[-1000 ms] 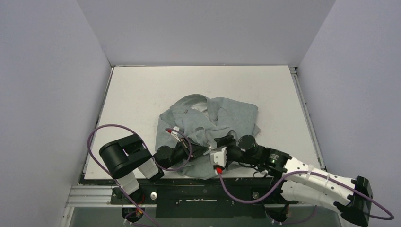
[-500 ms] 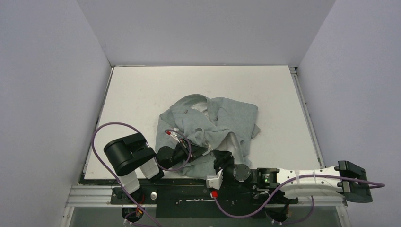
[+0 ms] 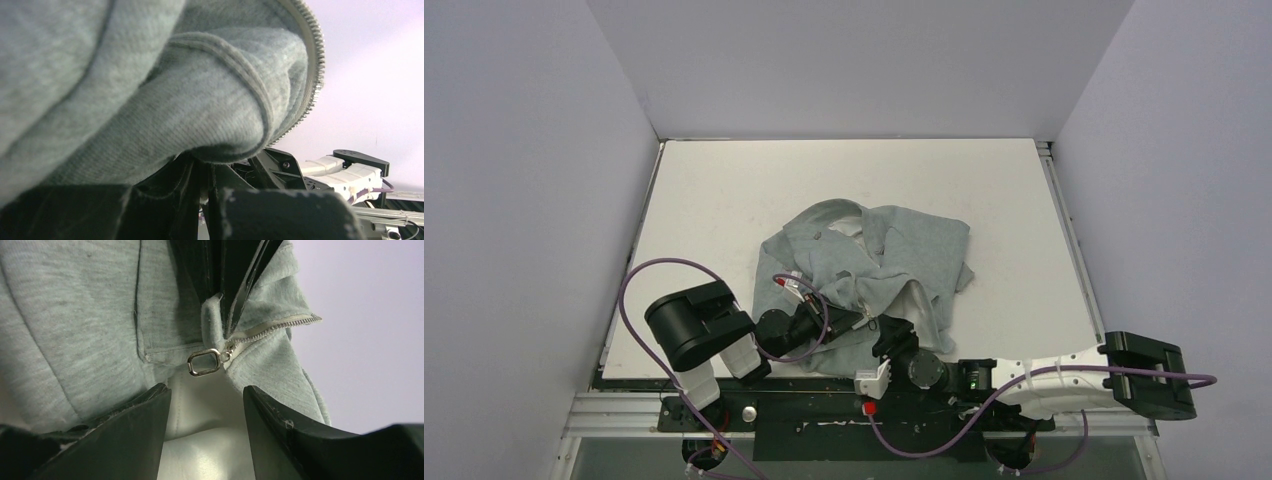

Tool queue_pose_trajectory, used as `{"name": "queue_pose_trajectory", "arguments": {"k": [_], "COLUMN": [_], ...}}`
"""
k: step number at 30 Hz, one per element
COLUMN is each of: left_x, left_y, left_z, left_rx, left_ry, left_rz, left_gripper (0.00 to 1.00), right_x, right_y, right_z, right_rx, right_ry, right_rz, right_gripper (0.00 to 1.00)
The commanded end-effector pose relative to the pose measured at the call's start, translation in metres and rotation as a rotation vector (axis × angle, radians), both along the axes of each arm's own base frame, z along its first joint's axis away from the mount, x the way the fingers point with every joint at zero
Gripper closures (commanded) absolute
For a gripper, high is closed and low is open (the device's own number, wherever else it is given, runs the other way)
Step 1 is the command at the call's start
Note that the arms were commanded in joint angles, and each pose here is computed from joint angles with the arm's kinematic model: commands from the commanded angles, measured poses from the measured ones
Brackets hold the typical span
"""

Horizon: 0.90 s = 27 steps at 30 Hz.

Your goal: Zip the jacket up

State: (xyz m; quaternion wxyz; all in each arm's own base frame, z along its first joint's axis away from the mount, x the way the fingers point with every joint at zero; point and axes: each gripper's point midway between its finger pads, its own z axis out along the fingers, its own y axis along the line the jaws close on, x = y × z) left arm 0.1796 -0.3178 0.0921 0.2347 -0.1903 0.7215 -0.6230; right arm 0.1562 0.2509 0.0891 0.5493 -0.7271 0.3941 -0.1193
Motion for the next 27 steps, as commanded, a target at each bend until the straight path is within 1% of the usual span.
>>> {"name": "queue_pose_trajectory", "arguments": {"k": [1, 7, 8, 18, 27], "left_x": [0.001, 0.0, -0.001, -0.001, -0.002], "left_y": [-0.003, -0.003, -0.003, -0.003, -0.003], "left_z": [0.029, 0.028, 0.028, 0.03, 0.03], "left_rx": [-0.115, -0.13, -0.132, -0.139, -0.14], "left_ry": [-0.053, -0.048, -0.047, -0.048, -0.047], "left_rz": [-0.004, -0.014, -0.014, -0.019, -0.021], "left_gripper": [1.0, 1.0, 1.0, 1.0, 1.0], "right_x": [0.008, 0.005, 0.004, 0.002, 0.005], "right_y": [0.005, 0.018, 0.02, 0.026, 0.039], "right_z": [0.018, 0.02, 0.019, 0.001, 0.002], "right_rx": [0.082, 0.09, 0.088, 0.049, 0.075], "right_ry": [-0.058, -0.059, -0.055, -0.026, -0.023], "right_rz": [-0.047, -0.017, -0.009, 0.01, -0.004], "right_gripper": [0.45, 0.45, 0.44, 0.44, 0.53]}}
